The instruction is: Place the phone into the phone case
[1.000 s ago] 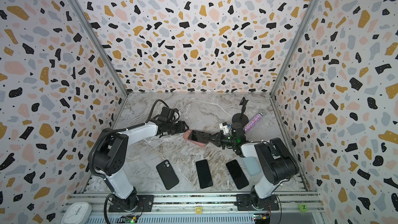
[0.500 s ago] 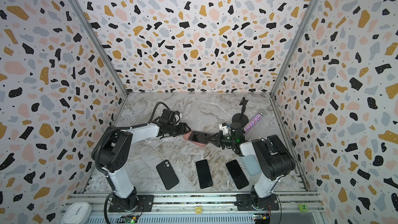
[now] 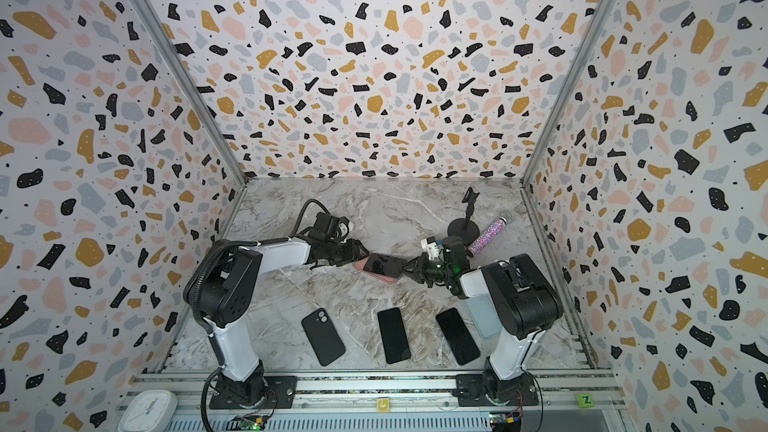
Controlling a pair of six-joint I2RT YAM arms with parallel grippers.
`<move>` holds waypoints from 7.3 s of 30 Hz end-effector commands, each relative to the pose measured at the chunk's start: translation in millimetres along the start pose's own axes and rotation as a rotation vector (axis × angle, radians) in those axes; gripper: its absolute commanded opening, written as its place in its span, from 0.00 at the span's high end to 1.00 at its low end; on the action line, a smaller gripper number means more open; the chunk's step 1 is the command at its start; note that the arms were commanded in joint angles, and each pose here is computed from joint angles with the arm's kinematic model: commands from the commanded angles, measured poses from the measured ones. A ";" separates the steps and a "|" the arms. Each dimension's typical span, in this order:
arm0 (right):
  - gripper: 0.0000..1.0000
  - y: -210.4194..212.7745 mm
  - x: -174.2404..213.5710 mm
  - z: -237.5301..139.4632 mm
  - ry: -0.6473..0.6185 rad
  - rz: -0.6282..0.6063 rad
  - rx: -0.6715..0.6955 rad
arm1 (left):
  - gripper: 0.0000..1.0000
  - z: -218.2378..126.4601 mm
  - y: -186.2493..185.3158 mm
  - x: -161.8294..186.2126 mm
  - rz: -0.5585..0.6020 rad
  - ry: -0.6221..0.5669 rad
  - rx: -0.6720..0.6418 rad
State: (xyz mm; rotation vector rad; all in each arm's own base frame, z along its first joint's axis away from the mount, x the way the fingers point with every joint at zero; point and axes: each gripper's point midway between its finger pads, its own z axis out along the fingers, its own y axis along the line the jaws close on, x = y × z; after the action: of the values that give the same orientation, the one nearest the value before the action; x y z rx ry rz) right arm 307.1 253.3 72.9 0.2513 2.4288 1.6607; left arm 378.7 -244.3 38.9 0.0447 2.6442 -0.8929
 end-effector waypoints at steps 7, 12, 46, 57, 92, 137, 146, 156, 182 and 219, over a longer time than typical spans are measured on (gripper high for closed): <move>1.00 2.7 -5.9 6.8 0.026 -0.042 -0.007 | 0.44 1.0 -1.8 -1.2 0.004 -0.002 0.028; 1.00 -0.5 -2.0 11.2 0.043 -0.045 -0.010 | 0.47 4.0 -1.1 2.8 0.001 0.014 0.036; 1.00 -27.0 12.5 24.6 0.113 0.093 0.069 | 0.48 6.4 -11.2 17.8 -0.008 0.029 0.069; 1.00 -30.0 12.1 26.7 0.048 0.177 0.071 | 0.49 4.5 -17.1 27.7 -0.016 0.022 0.094; 0.97 -51.5 20.2 43.8 0.041 0.086 0.224 | 0.51 4.4 -33.6 41.0 0.000 0.023 0.138; 0.50 -18.4 -34.4 7.6 0.018 -0.376 0.306 | 0.35 -21.6 -37.8 78.4 0.013 0.017 0.111; 0.51 -18.1 -17.9 13.6 0.074 -0.390 0.284 | 0.39 1.2 -40.5 69.7 0.009 0.038 0.119; 0.58 -15.6 4.4 15.7 0.100 -0.391 0.279 | 0.48 21.1 -49.2 49.0 0.026 0.045 0.126; 0.57 -24.9 54.3 4.6 0.158 -0.425 0.356 | 0.56 -15.0 -62.4 107.3 0.050 0.128 0.025; 0.65 -14.1 80.9 28.4 0.197 -0.423 0.284 | 0.90 8.7 -25.5 139.0 0.085 0.195 -0.100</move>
State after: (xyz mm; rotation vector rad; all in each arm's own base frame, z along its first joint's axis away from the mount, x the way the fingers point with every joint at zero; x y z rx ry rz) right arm 245.2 276.8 36.4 -0.3116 2.6559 1.1324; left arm 260.4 -291.3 30.5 0.2153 2.7644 -0.8369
